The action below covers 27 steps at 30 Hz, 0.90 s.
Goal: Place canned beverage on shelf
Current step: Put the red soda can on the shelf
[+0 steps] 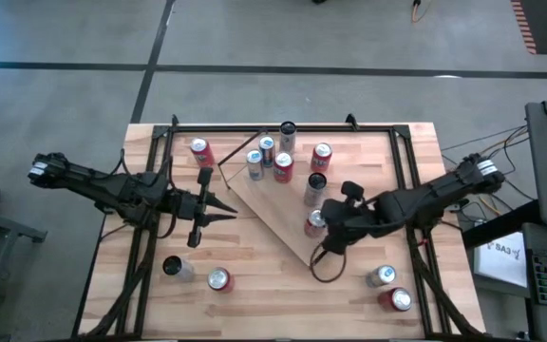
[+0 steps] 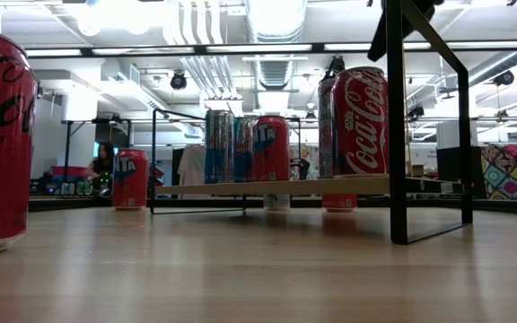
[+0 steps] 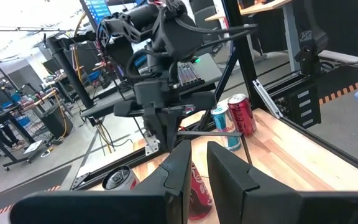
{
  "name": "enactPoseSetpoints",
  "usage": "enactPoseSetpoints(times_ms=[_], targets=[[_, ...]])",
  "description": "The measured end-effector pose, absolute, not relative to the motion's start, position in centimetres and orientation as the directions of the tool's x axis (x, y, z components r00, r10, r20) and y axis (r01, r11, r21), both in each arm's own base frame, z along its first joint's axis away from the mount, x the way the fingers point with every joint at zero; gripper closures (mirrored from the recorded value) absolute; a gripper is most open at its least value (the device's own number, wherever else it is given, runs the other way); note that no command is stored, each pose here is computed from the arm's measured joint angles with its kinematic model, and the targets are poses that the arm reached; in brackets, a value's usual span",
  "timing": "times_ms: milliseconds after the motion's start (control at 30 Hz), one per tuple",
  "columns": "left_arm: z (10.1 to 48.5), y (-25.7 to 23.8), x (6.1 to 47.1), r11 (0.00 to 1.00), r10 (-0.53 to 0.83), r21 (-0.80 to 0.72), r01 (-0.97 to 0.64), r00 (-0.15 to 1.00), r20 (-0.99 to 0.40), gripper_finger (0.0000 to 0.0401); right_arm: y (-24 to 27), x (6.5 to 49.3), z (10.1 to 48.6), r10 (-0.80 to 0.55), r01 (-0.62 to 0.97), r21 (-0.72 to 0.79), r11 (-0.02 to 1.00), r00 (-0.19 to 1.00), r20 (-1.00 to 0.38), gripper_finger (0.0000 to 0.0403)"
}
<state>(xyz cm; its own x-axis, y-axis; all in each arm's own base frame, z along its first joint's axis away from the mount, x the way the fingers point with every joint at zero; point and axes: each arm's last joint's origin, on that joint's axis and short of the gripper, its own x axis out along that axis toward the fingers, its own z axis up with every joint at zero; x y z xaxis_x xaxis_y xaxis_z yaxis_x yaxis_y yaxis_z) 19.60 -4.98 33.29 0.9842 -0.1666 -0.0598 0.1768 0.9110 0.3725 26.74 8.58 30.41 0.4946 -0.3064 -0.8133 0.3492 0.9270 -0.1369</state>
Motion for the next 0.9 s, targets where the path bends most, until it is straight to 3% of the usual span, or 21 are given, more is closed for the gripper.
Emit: enactPoseSetpoints(times_ms=[300, 400, 533, 900], targets=[[33.3, -5.0, 19.6, 0.933, -0.167, 0.316, 0.175, 0.985, -0.053, 0.0365, 7.1, 23.4, 29.1, -0.317, 0.311, -0.131, 0.942, 0.684, -0.657, 0.0394], [33.2, -5.1, 20.0, 0.949, -0.167, 0.263, 0.174, 0.985, -0.052, 0.0365, 6.3, 22.2, 28.7, -0.403, 0.346, -0.216, 0.913, 0.684, -0.608, 0.0394], [32.9, -5.4, 21.1, 0.958, -0.167, 0.229, 0.172, 0.985, -0.043, 0.0365, 5.9, 21.3, 28.5, -0.454, 0.473, -0.127, 0.872, 0.684, -0.571, 0.0394], [31.2, -6.2, 24.3, 0.962, -0.163, 0.219, 0.166, 0.986, -0.030, 0.0365, 6.0, 21.4, 28.9, -0.434, 0.474, -0.087, 0.876, 0.698, -0.570, 0.0394]])
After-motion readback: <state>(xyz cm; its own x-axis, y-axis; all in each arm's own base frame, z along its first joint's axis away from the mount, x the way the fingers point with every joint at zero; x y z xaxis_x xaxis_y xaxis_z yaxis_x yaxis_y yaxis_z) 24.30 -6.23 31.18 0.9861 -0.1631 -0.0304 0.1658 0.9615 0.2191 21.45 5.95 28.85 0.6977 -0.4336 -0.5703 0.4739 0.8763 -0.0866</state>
